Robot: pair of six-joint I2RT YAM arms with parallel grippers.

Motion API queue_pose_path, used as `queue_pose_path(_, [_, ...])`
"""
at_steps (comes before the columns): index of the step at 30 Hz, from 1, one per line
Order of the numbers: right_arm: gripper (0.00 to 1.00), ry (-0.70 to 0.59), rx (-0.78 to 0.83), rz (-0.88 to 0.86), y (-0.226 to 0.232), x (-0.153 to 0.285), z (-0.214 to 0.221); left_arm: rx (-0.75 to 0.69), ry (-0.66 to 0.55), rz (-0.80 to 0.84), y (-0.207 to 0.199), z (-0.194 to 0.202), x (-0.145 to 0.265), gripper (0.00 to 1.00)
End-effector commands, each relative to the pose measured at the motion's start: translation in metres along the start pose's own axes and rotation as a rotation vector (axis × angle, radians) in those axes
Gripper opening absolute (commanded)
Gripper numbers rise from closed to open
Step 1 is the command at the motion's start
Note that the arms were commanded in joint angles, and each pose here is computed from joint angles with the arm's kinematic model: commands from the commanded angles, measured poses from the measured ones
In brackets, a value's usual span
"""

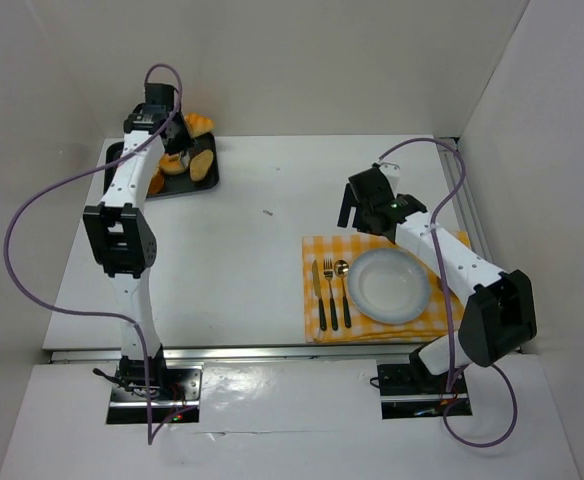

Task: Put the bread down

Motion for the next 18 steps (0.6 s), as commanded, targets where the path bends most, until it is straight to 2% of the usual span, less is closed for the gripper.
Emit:
queue_pose_path(1, [0.99, -0.109, -0.056, -0.040, 0.002, 0.025, -0.037, -0.046, -0.209, 0.156, -0.037, -0.059, 0.089, 0.00])
queue_pose_path(2, [0.99, -0.120, -0.062, -0.046, 0.003, 0.028, -0.042, -0.051, -0.228, 0.185, -0.044, -0.062, 0.108, 0.00])
queue_pose_path(6, [0.99, -0.144, -0.064, -0.067, 0.002, 0.042, -0.050, -0.090, -0.203, 0.238, -0.053, -0.048, 0.136, 0.00])
queue_pose_path(9, [0.99, -0.189, -0.083, -0.068, -0.003, 0.062, -0.066, -0.132, -0.133, 0.250, -0.056, -0.012, 0.145, 0.00])
queue_pose_path(12, [0.99, -0.263, -0.078, -0.059, -0.012, 0.090, -0.092, -0.221, -0.050, 0.298, -0.074, 0.052, 0.170, 0.00])
queue_pose_path(13, [0.99, -0.295, -0.085, -0.072, -0.013, 0.104, -0.102, -0.247, 0.018, 0.279, -0.065, 0.084, 0.164, 0.00])
queue_pose_path(15, [0.99, -0.372, -0.108, -0.099, -0.014, 0.134, -0.128, -0.268, 0.022, 0.353, -0.074, 0.108, 0.189, 0.00])
queue_pose_path(16, [0.99, -0.419, -0.107, -0.105, -0.020, 0.151, -0.138, -0.291, 0.105, 0.398, -0.084, 0.150, 0.194, 0.00])
queue_pose_path(18, [0.99, -0.499, -0.129, -0.135, -0.024, 0.180, -0.158, -0.318, 0.137, 0.490, -0.100, 0.182, 0.221, 0.00])
Point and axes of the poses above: each gripper's point midway between its finger pads, its own x axis back along the fingers, its own y axis along the line the jaws close on, z = x × y, the point moved 1 cm from there along x, back along the fingers, and after that the axes turned 7 degrees about x, right-handed, at the moved point
